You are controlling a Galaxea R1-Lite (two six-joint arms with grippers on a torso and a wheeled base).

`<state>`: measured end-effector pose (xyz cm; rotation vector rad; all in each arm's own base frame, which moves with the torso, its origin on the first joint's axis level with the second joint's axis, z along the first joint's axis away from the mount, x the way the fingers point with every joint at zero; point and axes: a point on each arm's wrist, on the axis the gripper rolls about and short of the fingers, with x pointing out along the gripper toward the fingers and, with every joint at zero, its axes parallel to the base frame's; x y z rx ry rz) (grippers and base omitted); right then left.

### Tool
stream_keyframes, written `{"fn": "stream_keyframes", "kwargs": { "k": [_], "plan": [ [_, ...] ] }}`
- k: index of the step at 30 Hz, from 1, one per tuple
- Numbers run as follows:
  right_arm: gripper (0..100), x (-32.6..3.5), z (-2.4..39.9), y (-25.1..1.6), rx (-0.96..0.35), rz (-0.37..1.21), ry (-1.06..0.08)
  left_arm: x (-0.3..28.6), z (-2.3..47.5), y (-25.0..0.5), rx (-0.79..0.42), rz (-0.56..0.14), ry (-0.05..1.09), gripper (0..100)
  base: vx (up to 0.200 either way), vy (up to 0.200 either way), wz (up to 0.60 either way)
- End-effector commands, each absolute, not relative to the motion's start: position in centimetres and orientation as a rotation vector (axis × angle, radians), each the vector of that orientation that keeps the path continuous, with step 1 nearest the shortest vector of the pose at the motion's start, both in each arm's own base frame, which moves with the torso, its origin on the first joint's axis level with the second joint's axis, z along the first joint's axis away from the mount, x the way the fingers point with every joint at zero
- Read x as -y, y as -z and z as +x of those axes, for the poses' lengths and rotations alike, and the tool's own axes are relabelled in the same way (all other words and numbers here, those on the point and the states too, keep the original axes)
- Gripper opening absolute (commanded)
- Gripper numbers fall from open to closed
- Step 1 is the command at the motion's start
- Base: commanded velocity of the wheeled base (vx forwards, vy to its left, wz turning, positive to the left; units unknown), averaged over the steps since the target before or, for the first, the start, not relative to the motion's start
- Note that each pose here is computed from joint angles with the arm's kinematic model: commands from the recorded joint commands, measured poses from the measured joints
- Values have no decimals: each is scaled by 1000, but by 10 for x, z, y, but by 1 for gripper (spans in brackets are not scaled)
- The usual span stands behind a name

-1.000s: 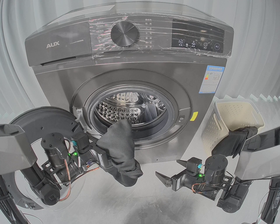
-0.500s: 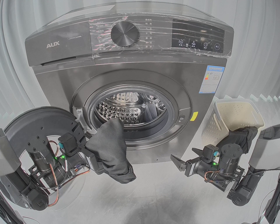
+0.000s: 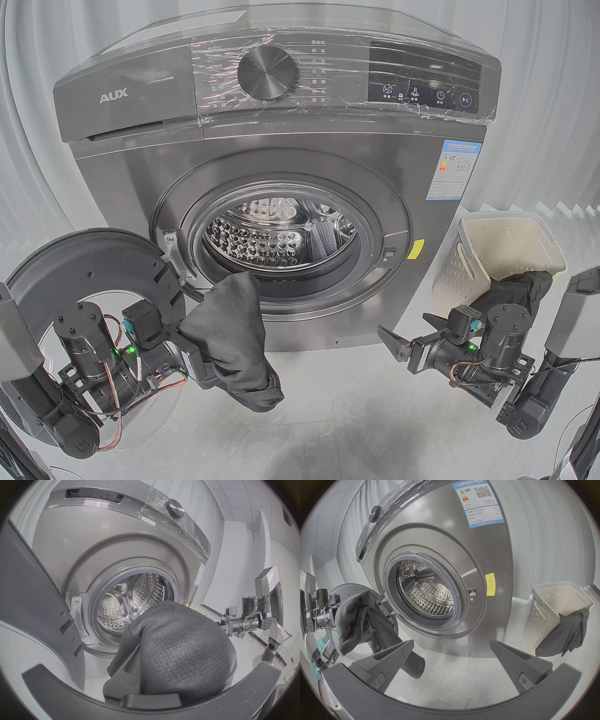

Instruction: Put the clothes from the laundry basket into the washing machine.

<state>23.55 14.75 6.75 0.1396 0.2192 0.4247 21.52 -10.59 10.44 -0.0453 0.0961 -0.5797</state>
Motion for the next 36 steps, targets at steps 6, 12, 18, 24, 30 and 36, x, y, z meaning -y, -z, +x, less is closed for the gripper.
{"fn": "stream_keyframes", "kwargs": {
  "k": [6,12,18,24,30,36],
  "plan": [
    [100,-147,230,-76,-195,147,-434,108,219,-95,-134,-40,582,0,167,0,0],
    [100,-147,230,-75,-199,147,-437,109,219,-95,-134,-40,585,0,0,0,0],
    [100,-149,229,-75,-202,150,-442,109,219,-95,-136,-40,585,0,133,0,0],
    [100,-149,224,-74,-211,146,-450,111,219,-93,-143,-36,589,0,167,0,0],
    [100,-153,222,-74,-213,144,-469,121,213,-93,-142,-30,631,0,0,0,0],
    [100,-163,214,-75,-216,141,-513,146,208,-91,-137,-15,703,0,0,0,0]
  ]
}}
